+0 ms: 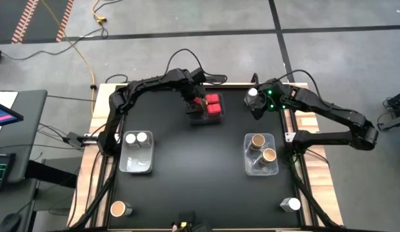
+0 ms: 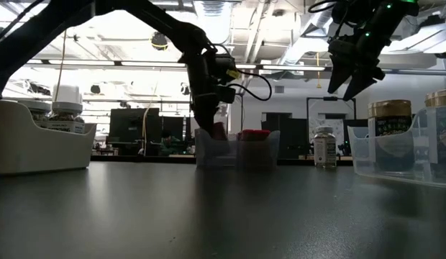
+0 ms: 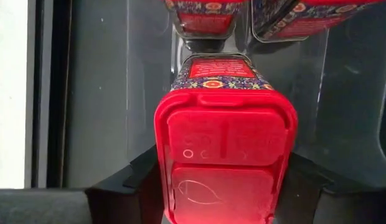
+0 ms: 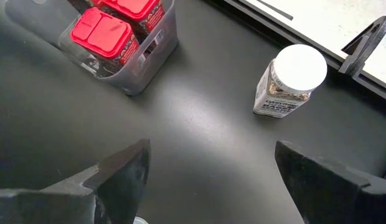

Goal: Sort spices by type
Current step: Put the red seasoning can into the black bin

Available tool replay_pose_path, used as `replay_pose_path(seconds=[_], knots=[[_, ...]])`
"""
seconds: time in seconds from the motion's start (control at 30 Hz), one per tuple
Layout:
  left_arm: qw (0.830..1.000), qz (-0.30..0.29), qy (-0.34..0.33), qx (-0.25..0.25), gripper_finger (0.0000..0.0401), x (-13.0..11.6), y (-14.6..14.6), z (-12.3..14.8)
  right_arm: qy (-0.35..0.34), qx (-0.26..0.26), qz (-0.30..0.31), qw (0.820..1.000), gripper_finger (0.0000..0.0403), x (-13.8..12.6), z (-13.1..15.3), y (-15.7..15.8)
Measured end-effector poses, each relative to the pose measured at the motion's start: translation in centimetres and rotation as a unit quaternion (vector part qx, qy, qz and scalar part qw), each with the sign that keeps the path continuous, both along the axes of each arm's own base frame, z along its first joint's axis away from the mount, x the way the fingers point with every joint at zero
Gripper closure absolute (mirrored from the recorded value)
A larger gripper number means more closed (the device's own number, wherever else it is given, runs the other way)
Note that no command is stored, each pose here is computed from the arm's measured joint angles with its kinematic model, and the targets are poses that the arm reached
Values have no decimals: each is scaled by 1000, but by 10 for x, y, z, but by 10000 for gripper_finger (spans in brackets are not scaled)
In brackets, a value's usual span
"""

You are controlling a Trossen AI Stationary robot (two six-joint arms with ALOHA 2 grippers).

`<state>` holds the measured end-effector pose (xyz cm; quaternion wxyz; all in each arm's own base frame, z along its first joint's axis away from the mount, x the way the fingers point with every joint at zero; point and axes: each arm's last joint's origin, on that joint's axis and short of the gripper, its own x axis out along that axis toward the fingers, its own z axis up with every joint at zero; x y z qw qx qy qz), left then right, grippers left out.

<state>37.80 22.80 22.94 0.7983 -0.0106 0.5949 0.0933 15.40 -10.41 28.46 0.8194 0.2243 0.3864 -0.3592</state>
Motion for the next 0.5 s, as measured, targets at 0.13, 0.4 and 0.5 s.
replay_pose_path(seconds=[0.13, 0.4, 0.5], knots=[[1000, -1, -2, 1, 169, 2, -2, 0, 0, 0, -1, 1000, 31, 0, 0, 0], [1000, -4, -9, 9, 164, 3, -1, 1, -1, 3, -4, 1000, 31, 0, 0, 0], [1000, -5, -11, 10, 164, 4, -2, 1, -1, 3, -4, 1000, 31, 0, 0, 0]])
